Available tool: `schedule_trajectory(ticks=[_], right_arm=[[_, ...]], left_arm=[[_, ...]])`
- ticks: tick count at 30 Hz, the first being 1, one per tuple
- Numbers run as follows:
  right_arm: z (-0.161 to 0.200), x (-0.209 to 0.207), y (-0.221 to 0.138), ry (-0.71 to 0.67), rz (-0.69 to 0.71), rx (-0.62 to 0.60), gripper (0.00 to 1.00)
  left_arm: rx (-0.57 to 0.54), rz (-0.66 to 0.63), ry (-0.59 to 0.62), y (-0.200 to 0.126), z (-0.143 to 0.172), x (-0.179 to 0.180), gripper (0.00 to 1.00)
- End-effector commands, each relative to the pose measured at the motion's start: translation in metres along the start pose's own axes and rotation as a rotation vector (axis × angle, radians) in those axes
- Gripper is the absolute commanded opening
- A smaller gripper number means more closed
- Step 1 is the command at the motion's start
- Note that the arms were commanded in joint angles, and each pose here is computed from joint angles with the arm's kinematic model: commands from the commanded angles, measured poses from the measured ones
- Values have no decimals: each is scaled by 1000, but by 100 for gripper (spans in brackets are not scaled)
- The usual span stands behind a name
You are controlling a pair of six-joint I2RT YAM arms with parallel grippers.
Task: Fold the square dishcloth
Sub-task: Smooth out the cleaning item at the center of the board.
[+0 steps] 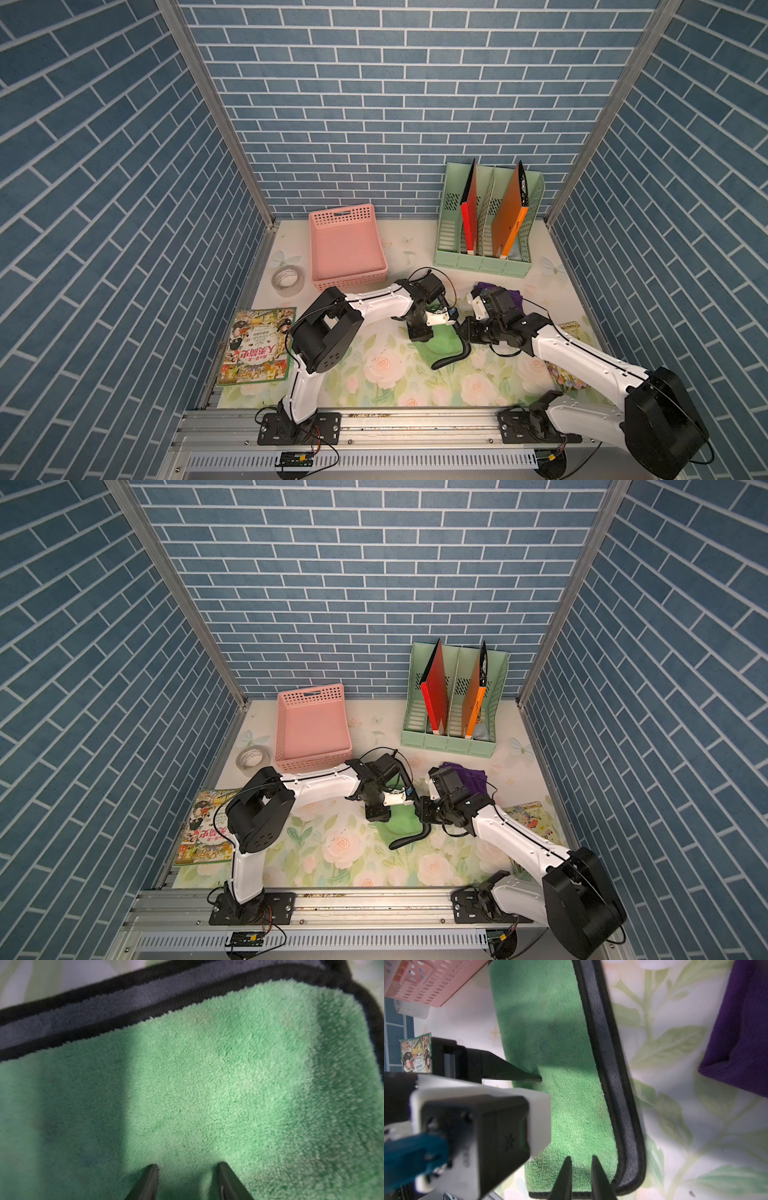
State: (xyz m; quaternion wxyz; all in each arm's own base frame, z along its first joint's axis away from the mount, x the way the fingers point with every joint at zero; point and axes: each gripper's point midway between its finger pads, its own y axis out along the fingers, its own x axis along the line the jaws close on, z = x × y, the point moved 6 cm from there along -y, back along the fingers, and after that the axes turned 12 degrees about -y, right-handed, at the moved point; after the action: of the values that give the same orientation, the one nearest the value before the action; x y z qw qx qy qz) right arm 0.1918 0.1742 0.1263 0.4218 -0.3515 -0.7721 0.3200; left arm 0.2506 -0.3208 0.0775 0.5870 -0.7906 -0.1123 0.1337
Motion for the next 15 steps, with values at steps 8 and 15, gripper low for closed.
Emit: schedule_trajectory(ticks=[8, 15], right_arm=[[19, 72, 28, -99, -329, -12, 9], [32, 68, 53, -55, -373, 7, 8]], left_arm=[[-80, 150, -133, -23, 4, 19, 54], [-211, 214, -209, -69, -3, 44, 55]])
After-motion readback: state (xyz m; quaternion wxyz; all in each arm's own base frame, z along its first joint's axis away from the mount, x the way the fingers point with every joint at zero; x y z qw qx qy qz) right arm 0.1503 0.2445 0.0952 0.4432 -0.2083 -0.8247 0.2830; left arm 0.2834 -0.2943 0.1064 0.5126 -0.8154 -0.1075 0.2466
